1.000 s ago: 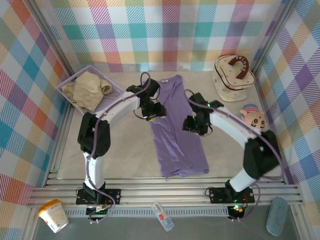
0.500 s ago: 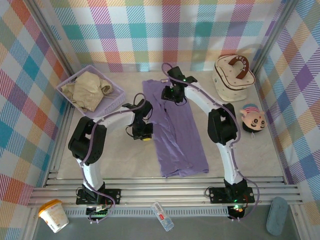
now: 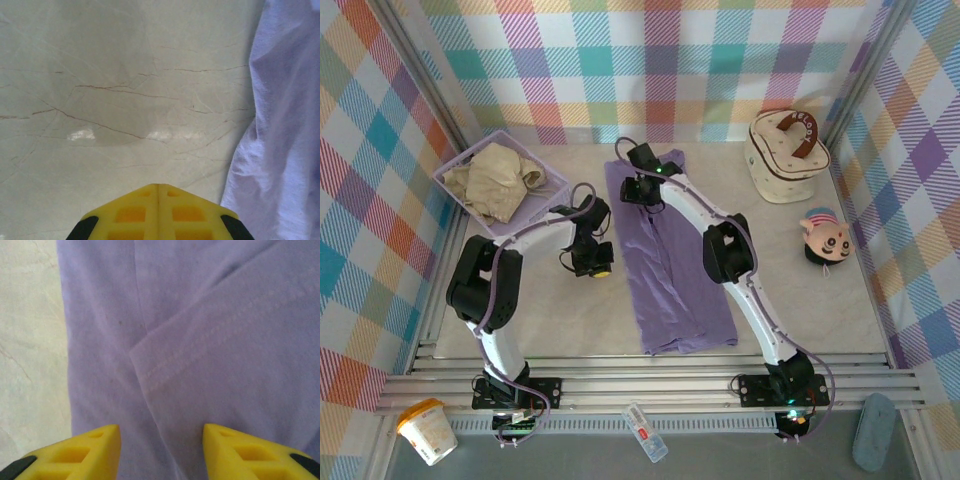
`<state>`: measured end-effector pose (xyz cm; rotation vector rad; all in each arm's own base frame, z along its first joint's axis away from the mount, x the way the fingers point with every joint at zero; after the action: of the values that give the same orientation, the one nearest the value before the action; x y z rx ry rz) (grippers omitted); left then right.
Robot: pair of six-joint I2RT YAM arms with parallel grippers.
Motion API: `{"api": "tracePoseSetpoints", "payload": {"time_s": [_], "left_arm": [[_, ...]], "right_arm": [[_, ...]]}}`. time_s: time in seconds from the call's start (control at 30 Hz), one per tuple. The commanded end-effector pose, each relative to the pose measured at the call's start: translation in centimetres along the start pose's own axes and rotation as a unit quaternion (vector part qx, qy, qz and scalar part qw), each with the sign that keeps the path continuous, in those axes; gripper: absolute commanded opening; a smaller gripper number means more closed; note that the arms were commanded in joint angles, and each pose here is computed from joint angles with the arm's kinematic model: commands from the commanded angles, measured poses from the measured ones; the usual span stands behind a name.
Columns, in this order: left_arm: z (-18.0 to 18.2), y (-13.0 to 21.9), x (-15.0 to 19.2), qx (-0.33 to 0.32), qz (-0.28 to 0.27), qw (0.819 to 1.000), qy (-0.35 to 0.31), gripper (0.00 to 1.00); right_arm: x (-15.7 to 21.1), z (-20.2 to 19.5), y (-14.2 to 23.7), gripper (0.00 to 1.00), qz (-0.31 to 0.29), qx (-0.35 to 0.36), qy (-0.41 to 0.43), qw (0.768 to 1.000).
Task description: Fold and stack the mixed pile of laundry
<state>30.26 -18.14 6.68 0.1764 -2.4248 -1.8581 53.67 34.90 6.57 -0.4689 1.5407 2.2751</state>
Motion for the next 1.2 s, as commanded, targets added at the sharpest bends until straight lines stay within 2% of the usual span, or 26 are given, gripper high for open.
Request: {"api": "tracePoseSetpoints", "payload": {"time_s": [0.0,0.07,0.17,0.3,0.47,0.5,0.57,0.6,0.63,0.73,0.8,0.93,1.0,1.17], "left_arm": [[0.6,1.4,0.1,0.004,-0.014,1.000,0.001,0.00],[0.9,1.5,0.2,0.005,-0.014,1.000,0.004,0.00],[1.1,1.6,0.2,0.008,-0.015,1.000,0.007,0.00],[1.1,1.7,0.0,0.011,-0.017,1.000,0.009,0.00],[1.0,1.6,-0.2,0.012,-0.019,1.000,0.011,0.00],[1.0,1.5,-0.2,0.011,-0.019,1.000,0.012,0.00],[1.0,1.4,-0.3,0.011,-0.018,1.000,0.015,0.01],[0.9,1.4,-0.4,0.011,-0.018,1.000,0.017,0.05],[0.8,1.4,-0.5,0.012,-0.018,1.000,0.017,0.07],[0.7,1.4,-0.6,0.014,-0.018,1.000,0.020,0.10],[0.7,1.4,-0.7,0.016,-0.018,0.999,0.021,0.11],[0.7,1.5,-0.6,0.015,-0.015,1.000,0.020,0.11],[0.7,1.4,-0.7,0.015,-0.015,1.000,0.021,0.11],[0.6,1.3,-1.3,0.018,-0.017,0.999,0.021,0.11]], "right_arm": [[-1.4,0.0,0.4,0.42,-0.027,0.009,-0.005,1.000],[-1.4,-0.3,0.3,0.28,-0.028,0.015,-0.014,0.999],[-1.3,-0.8,0.0,0.20,-0.029,0.027,-0.016,0.999],[-1.5,-1.2,0.1,0.00,-0.029,0.030,-0.025,0.999],[-2.2,-0.6,0.8,0.00,-0.032,0.006,-0.021,0.999],[-2.2,-0.2,0.8,0.09,-0.033,-0.007,-0.017,0.999],[-1.9,-0.4,0.6,0.42,-0.036,0.006,-0.021,0.999],[-1.7,-0.8,0.3,0.52,-0.034,0.015,-0.028,0.999],[-1.4,-1.2,-0.2,0.57,-0.029,0.021,-0.034,0.999],[-0.6,-2.0,-1.3,0.57,-0.012,0.029,-0.056,0.998],[-0.2,-2.4,-1.8,0.49,-0.004,0.035,-0.064,0.997],[-0.8,-2.7,-1.2,0.13,-0.010,0.034,-0.078,0.996],[-1.8,-2.5,-0.2,0.01,-0.022,0.027,-0.085,0.996],[-4.0,-1.9,3.4,0.00,-0.042,-0.006,-0.108,0.993]]}}
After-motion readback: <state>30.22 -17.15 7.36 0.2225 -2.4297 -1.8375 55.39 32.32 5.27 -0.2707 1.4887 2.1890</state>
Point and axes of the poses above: each hand's point on the last joint's axis, 136 mm out from that joint toward the fingers, its own y axis back along the fingers, its own z axis along the line the jaws close on, x = y × z, the point moved 2 cm from there along y, back along the fingers, and after that the axes turned 3 degrees about -y, right-handed, at the moved point
